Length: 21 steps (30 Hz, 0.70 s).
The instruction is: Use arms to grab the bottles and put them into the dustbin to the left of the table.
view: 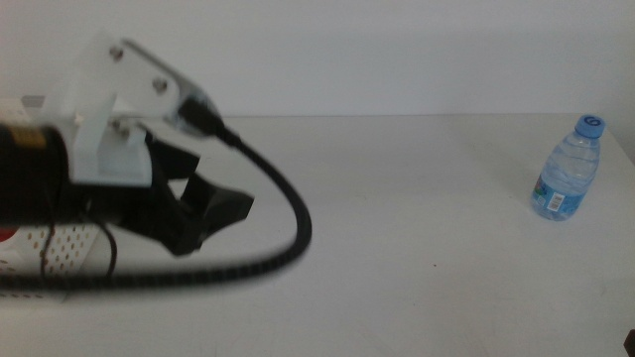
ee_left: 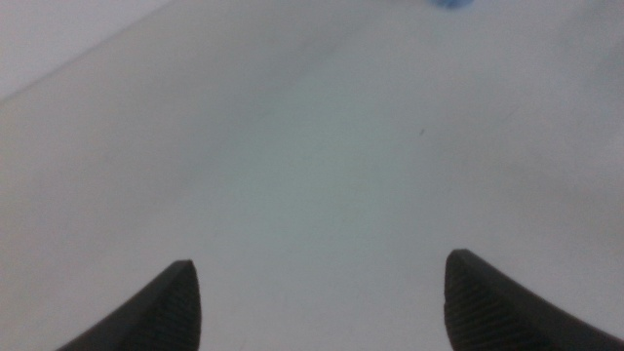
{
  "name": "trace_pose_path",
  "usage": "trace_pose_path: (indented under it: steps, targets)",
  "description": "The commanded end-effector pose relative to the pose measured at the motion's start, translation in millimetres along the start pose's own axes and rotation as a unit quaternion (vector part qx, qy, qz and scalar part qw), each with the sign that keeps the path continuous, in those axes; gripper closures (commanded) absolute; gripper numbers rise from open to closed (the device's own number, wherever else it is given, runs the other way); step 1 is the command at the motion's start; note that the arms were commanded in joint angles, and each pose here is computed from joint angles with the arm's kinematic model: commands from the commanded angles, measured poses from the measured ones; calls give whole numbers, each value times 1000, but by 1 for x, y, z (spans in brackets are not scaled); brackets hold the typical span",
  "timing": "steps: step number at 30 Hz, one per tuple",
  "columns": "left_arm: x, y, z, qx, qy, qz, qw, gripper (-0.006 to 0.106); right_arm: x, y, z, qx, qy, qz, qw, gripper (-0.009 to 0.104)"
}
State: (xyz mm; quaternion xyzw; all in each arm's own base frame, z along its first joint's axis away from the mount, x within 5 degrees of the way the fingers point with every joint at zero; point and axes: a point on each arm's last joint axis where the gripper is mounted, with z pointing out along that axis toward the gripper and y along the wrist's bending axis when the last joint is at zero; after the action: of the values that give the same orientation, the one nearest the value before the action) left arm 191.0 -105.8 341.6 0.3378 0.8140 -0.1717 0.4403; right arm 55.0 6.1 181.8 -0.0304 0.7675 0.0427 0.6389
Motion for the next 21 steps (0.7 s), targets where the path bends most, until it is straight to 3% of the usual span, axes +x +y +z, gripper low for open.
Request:
trace_pose_path:
  steps: [1,6,12,21]
  targets:
    - [-4,-4,-12,-37,-42,-20,998,24,-10,0,-3,3,-54,-7,999,16]
    - [18,-17,-19,-81,-96,-66,990,24,-10,0,-3,3,-54,-7,999,16]
    - [47,-30,-24,-60,-191,-127,971,24,-10,0,-3,3,-54,-7,999,16]
    - [64,-32,-25,-60,-209,-125,968,24,-10,0,-3,3,-54,-7,999,16]
